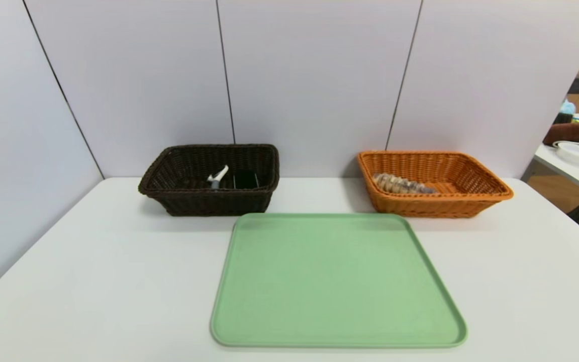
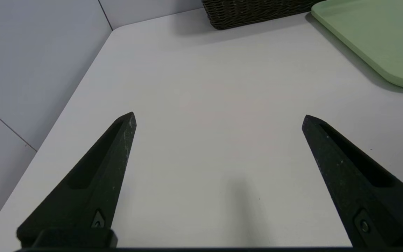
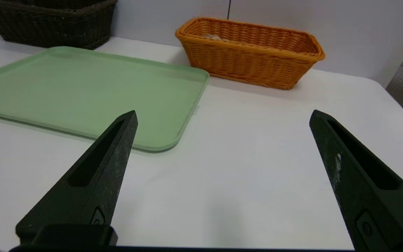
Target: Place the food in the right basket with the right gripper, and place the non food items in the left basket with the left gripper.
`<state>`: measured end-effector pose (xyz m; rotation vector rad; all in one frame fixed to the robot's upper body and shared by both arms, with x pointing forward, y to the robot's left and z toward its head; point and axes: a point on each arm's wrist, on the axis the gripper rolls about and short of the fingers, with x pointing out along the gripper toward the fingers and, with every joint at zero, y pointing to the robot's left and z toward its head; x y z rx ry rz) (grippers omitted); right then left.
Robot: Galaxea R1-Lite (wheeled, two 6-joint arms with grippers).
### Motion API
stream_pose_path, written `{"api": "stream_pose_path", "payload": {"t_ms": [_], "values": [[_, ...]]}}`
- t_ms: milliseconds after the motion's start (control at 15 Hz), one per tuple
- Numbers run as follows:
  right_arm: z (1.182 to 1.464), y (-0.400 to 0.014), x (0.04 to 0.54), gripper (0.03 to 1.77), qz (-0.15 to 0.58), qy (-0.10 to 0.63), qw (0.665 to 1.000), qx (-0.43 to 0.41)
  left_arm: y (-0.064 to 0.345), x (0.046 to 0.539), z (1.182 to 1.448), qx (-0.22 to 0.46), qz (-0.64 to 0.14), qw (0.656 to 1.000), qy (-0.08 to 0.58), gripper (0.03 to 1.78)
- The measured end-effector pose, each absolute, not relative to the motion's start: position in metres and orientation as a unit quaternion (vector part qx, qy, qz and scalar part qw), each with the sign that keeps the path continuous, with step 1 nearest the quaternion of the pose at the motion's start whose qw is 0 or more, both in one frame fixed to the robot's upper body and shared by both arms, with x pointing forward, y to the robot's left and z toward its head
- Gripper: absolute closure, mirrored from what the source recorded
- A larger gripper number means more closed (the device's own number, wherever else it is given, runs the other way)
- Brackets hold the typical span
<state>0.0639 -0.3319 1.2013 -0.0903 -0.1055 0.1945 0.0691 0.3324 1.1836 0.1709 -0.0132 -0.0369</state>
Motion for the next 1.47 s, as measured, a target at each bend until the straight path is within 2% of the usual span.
{"api": "stream_pose_path", "payload": {"t_ms": [200,600,1467], "values": [[1.196,-0.332,0.066,0.1,0.086,-0.039,0.995,-0.026,0.332,0.069,1.184,0.082,-0.018,0.996,-0.007,0.12],[1.185,-0.336,0.068,0.1,-0.002,-0.004,1.0,-0.022,0.332,0.069,1.184,0.072,-0.016,0.997,-0.006,0.12],[1.182,-0.336,0.069,0.1,0.005,0.0,1.0,-0.016,0.333,0.069,1.183,0.068,-0.015,0.998,-0.003,0.12]]}}
